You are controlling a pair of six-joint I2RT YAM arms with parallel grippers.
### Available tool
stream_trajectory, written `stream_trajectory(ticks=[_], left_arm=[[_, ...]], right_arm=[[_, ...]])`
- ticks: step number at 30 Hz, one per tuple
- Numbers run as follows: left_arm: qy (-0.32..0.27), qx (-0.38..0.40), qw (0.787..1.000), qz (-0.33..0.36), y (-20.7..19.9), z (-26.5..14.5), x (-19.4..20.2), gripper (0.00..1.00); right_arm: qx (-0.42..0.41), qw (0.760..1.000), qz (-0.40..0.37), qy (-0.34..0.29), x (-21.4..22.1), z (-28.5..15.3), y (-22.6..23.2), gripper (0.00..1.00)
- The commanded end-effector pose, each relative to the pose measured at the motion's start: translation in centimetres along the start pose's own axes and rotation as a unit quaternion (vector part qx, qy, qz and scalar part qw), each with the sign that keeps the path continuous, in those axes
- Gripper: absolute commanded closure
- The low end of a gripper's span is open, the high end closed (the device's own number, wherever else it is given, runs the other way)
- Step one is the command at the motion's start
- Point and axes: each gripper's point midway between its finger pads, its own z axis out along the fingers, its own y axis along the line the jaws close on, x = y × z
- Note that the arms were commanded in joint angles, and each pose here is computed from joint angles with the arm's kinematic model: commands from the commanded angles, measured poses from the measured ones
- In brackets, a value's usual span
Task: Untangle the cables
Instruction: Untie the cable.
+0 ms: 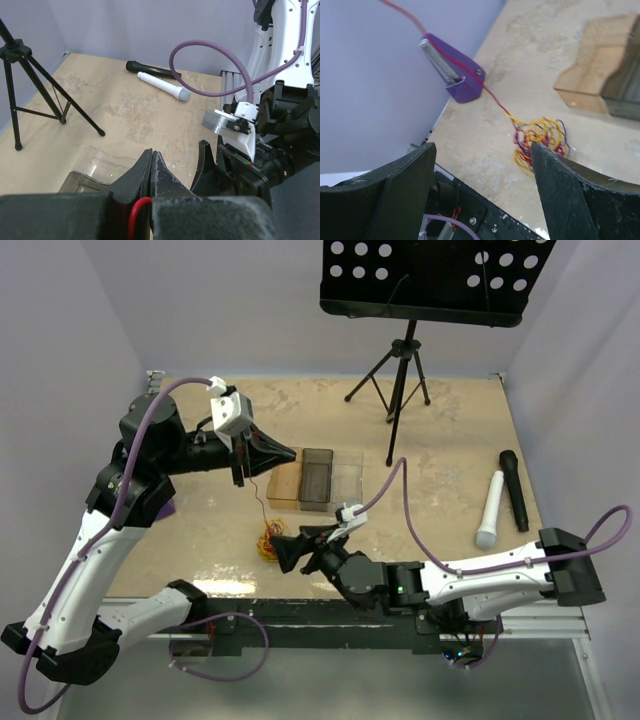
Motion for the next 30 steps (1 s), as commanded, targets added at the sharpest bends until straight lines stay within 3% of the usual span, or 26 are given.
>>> stream_trajectory(ticks=[1, 12, 18, 23, 26, 27, 29, 30], left_arm=[[-0.027, 0.012, 1.000, 0.005, -1.1, -0.5, -2.2, 1.00], [-0.032, 0.028, 0.999, 0.003, -2.1, -1.0, -2.7, 1.00], [-0.034, 0.031, 0.999, 0.003, -2.4, -1.1, -2.8, 1.00], [-0.034, 0.033, 0.999, 0.004, -2.5, -1.2, -2.7, 1.00], [-0.034, 0.030, 0.999, 0.004, -2.5, -1.2, -2.8, 1.00], [-0.035, 0.024, 0.999, 0.004, -2.3, -1.3, -2.8, 0.95], [-0.030, -0.001, 1.000, 0.000, -1.5, -1.3, -2.6, 0.61], [-0.029, -0.017, 0.999, 0.002, -1.0, -1.4, -2.4, 0.52]], right_arm=[[-0.096, 0.991, -0.087, -0.016, -1.8, 1.3, 6.4, 0.19], [-0.070, 0.986, -0.148, -0.035, -3.2, 7.7, 4.6, 0.24], [-0.090, 0.980, -0.175, -0.023, -1.9, 9.3, 6.1, 0.35], [-0.084, 0.982, -0.168, -0.025, -1.8, 9.8, 5.8, 0.67], [-0.079, 0.982, -0.167, -0.026, -1.9, 9.8, 5.8, 1.00], [-0.077, 0.983, -0.165, -0.026, -2.1, 9.7, 5.8, 1.00], [-0.074, 0.984, -0.163, -0.024, -2.4, 9.4, 5.6, 1.00], [-0.072, 0.985, -0.158, -0.026, -2.9, 9.0, 5.5, 1.00]])
